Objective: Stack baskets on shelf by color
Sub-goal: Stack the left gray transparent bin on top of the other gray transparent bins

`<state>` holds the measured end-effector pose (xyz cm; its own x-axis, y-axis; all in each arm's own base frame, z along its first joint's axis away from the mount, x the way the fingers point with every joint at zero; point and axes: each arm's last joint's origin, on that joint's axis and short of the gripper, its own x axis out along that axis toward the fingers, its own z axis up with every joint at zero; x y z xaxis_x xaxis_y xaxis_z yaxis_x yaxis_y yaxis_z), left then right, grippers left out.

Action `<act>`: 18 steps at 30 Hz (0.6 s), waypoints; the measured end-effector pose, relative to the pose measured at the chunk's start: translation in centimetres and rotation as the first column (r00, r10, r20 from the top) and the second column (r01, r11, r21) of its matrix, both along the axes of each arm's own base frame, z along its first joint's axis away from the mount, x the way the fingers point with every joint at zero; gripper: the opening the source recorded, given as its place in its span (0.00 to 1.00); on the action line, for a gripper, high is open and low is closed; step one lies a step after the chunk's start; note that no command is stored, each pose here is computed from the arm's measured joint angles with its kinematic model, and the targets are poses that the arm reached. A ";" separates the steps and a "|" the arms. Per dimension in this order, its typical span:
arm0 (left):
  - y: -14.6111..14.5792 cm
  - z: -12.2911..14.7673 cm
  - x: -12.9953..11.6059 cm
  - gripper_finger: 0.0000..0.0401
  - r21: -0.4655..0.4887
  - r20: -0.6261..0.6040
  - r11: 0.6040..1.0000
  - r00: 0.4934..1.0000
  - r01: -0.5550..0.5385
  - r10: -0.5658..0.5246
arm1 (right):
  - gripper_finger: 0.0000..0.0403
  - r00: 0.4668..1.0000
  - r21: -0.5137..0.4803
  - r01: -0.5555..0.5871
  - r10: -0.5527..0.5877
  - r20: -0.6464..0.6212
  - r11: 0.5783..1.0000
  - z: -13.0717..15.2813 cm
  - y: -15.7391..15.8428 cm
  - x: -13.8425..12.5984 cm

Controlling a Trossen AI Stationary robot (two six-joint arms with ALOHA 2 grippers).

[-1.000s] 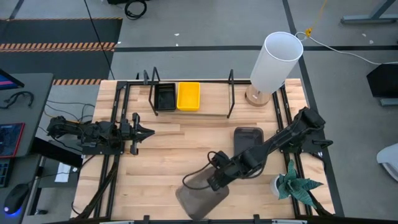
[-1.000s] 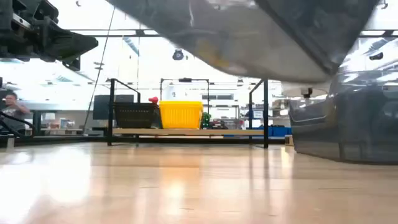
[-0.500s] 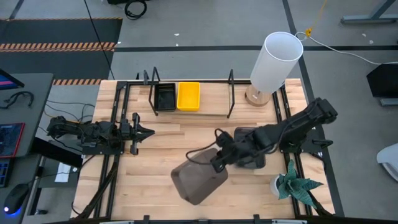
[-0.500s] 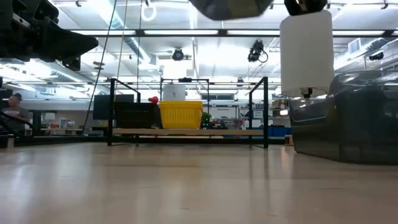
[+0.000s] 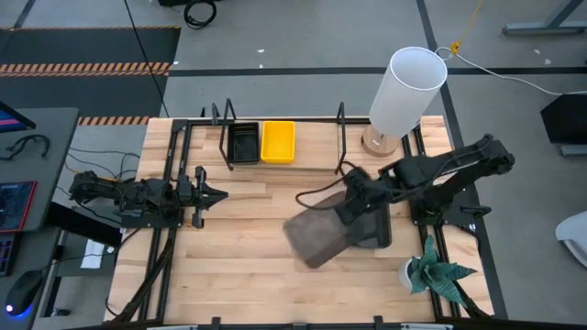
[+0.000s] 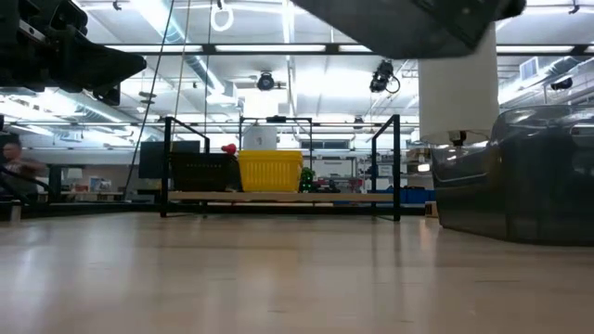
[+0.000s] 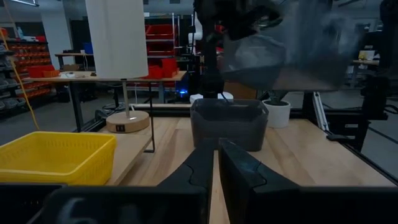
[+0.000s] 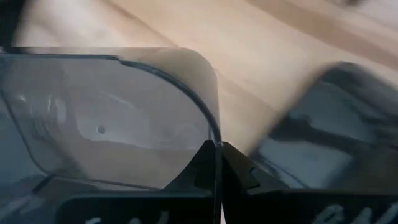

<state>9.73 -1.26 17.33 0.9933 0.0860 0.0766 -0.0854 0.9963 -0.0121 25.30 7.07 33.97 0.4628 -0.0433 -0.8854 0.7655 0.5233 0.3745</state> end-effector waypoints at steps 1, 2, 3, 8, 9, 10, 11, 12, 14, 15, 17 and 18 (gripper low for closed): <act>0.0 0.0 0.0 0.09 0.000 0.000 1.000 1.000 0.000 0.000 | 0.02 0.999 -0.002 0.007 -0.007 -0.037 1.000 0.1 -0.5 -0.5; 0.0 0.0 0.0 0.09 0.000 0.000 1.000 1.000 0.000 0.000 | 0.02 0.997 -0.007 0.016 -0.017 -0.076 1.000 0.1 -0.9 -1.1; 0.0 0.0 0.0 0.09 0.000 0.000 1.000 1.000 0.000 0.000 | 0.02 0.994 -0.016 0.025 -0.027 -0.110 1.000 0.1 -1.3 -1.6; 0.0 0.0 0.0 0.10 0.000 0.000 1.000 1.000 0.000 0.000 | 0.02 0.967 -0.083 -0.032 0.010 -0.256 0.996 0.4 -3.6 -3.6; 0.0 0.0 0.0 0.09 0.000 0.000 1.000 1.000 0.000 0.000 | 0.02 0.959 -0.094 -0.053 0.024 -0.282 0.994 0.4 -4.1 -3.9; 0.0 0.0 0.0 0.09 0.000 0.000 1.000 1.000 0.000 0.000 | 0.02 0.952 -0.103 -0.077 0.042 -0.304 0.992 0.4 -4.5 -4.0; 0.0 0.0 0.0 0.08 0.000 0.000 1.000 1.000 0.000 0.000 | 0.02 0.944 -0.111 -0.105 0.063 -0.325 0.988 0.4 -4.9 -4.1; 0.0 0.0 0.0 0.08 0.000 0.000 1.000 1.000 0.000 0.000 | 0.02 0.936 -0.114 -0.138 0.092 -0.341 0.984 0.4 -5.3 -4.2; 0.0 0.0 0.0 0.07 0.000 0.000 1.000 1.000 0.000 0.000 | 0.02 0.917 -0.094 -0.211 0.164 -0.364 0.973 0.3 -6.0 -4.2; 0.0 0.0 0.0 0.07 0.000 0.001 1.000 1.000 0.000 0.000 | 0.02 0.906 -0.073 -0.254 0.210 -0.367 0.964 0.3 -6.3 -4.2; 0.0 0.0 0.0 0.07 0.000 0.000 1.000 1.000 0.000 0.000 | 0.02 0.884 -0.052 -0.328 0.287 -0.370 0.943 0.3 -6.9 -4.2; 0.0 0.0 0.0 0.07 0.000 0.000 1.000 1.000 0.000 0.000 | 0.02 0.871 -0.054 -0.364 0.319 -0.374 0.930 0.3 -7.2 -4.2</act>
<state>9.72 -1.26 17.33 0.9933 0.0863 0.0769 -0.0856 0.9963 -0.0124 21.11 -0.16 34.29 0.1266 -0.0548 -0.9904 0.5998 0.7995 0.0325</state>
